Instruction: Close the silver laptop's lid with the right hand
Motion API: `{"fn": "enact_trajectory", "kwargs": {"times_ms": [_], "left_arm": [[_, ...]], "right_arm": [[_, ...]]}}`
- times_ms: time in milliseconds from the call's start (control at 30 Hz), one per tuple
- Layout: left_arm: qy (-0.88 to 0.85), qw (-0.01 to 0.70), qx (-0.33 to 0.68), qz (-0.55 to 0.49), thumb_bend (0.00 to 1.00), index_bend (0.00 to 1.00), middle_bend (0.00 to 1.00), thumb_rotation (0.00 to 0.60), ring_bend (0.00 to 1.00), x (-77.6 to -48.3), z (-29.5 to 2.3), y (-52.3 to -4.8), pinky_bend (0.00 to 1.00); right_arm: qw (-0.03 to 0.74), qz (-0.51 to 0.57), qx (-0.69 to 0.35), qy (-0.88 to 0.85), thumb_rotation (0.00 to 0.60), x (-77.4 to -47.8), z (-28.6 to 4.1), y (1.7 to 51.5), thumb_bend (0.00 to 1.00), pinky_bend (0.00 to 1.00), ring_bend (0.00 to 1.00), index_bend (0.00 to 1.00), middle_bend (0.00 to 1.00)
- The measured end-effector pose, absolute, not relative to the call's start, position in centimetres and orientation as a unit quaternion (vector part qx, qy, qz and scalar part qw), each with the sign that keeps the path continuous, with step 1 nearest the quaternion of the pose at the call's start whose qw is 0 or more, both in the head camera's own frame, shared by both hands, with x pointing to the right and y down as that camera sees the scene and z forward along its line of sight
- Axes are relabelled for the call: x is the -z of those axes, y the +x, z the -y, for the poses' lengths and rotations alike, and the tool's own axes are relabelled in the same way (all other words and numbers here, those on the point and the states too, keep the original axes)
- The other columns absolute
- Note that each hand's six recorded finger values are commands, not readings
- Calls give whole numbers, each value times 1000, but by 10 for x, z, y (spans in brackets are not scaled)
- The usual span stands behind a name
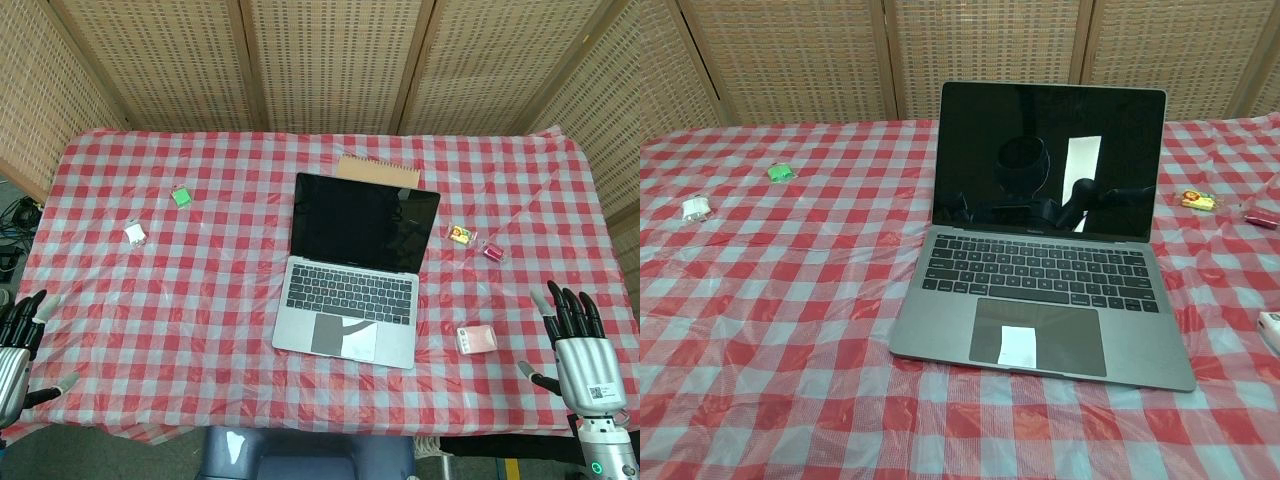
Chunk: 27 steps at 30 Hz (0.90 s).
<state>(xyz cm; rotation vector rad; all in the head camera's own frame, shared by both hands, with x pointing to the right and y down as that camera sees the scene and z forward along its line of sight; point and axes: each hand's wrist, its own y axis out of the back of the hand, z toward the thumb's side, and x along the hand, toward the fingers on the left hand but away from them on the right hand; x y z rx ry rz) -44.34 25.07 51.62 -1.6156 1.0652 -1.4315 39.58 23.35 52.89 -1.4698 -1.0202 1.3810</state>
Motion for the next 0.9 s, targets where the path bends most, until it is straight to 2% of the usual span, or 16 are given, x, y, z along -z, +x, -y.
{"fn": "enact_trajectory", "kwargs": {"times_ms": [267, 300, 367, 433, 467, 533, 600, 633, 733, 900], "left_arm": [[-626, 357, 555, -416, 0, 0, 0, 600, 0, -515, -250, -446, 0], [-626, 356, 555, -416, 0, 0, 0, 600, 0, -515, -250, -446, 0], [-626, 354, 556, -416, 0, 0, 0, 600, 0, -516, -248, -446, 0], [-627, 354, 557, -414, 0, 0, 0, 600, 0, -518, -247, -446, 0], [-628, 355, 558, -412, 0, 0, 0, 600, 0, -519, -246, -445, 0], [-629, 354, 560, -408, 0, 0, 0, 600, 0, -523, -244, -445, 0], [-628, 351, 563, -407, 0, 0, 0, 600, 0, -526, -241, -446, 0], [-627, 349, 565, -407, 0, 0, 0, 600, 0, -528, -239, -447, 0], [-625, 342, 570, -410, 0, 0, 0, 600, 0, -534, -234, -451, 0], [-623, 332, 577, -412, 0, 0, 0, 600, 0, -541, -224, -454, 0]], "right_arm": [[425, 404, -556, -589, 600, -532, -233, 396, 5, 0, 0, 0, 0], [424, 404, -557, -589, 600, -533, -233, 396, 49, 0, 0, 3, 0], [421, 404, -559, -589, 600, -534, -229, 397, 214, 0, 0, 29, 0], [424, 404, -555, -591, 600, -535, -220, 396, 498, 0, 0, 73, 2], [429, 405, -551, -591, 600, -535, -213, 395, 594, 0, 0, 84, 7], [443, 406, -537, -592, 600, -532, -193, 391, 850, 0, 0, 112, 42], [451, 408, -525, -596, 600, -531, -172, 387, 973, 2, 2, 136, 79], [454, 409, -517, -599, 600, -530, -157, 383, 999, 12, 11, 150, 101], [450, 402, -507, -616, 600, -533, -121, 371, 1000, 92, 51, 181, 145], [418, 380, -498, -657, 600, -547, -63, 341, 1000, 170, 130, 251, 213]]}}
